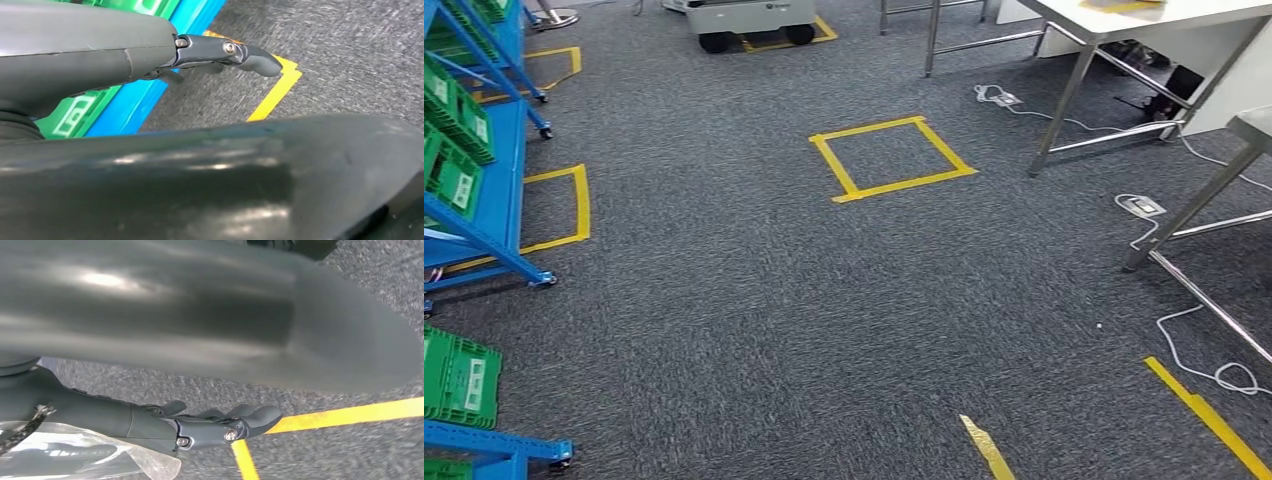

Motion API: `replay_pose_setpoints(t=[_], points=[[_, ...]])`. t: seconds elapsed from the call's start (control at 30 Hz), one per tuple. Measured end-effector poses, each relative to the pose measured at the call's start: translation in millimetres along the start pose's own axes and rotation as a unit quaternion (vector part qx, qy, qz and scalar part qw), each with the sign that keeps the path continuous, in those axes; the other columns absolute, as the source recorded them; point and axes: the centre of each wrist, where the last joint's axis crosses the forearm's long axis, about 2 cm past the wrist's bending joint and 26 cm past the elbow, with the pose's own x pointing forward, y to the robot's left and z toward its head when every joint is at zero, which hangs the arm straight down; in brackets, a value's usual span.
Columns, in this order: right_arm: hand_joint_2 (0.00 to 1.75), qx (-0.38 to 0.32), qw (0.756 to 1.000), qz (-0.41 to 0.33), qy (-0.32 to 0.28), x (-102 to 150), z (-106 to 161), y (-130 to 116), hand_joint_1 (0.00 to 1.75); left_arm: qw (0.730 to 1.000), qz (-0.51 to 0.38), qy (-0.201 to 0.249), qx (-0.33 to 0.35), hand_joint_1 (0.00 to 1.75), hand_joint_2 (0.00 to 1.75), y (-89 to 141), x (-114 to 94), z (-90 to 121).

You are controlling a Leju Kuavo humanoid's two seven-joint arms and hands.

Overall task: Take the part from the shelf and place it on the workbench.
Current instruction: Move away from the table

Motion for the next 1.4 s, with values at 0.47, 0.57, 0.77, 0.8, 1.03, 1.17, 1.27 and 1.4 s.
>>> replay_pose_setpoints(t=[0.47,0.57,0.77,0.8,1.03,1.17,1.27,1.4], points=[[0.0,0.003,1.0,0.006,-0.006,5,-1,1,0.0,1.0,-0.017,-0.011,0.003,0.0,0.0,4,4,-2],[0.0,0.003,1.0,0.005,-0.004,4,-1,1,0.0,1.0,-0.019,-0.014,0.003,0.0,0.0,5,5,-2],[0.0,0.002,1.0,0.005,-0.005,4,-1,1,0.0,1.0,-0.02,-0.015,0.002,0.0,0.0,5,6,-3],[0.0,0.001,1.0,0.004,-0.006,5,-1,1,0.0,1.0,-0.019,-0.017,0.004,0.0,0.0,5,7,-3],[0.0,-0.006,1.0,0.002,-0.01,7,-3,-1,0.0,0.999,-0.013,-0.03,0.009,0.0,0.0,9,15,-7],[0.0,-0.006,1.0,0.001,-0.013,9,-3,-1,0.0,0.999,-0.013,-0.03,0.009,0.0,0.0,9,15,-7],[0.0,-0.006,1.0,0.001,-0.014,9,-4,0,0.0,0.999,-0.009,-0.032,0.011,0.0,0.0,10,17,-8],[0.0,-0.007,1.0,0.0,-0.021,16,-6,0,0.0,0.999,-0.008,-0.03,0.01,0.0,0.0,9,15,-8]])
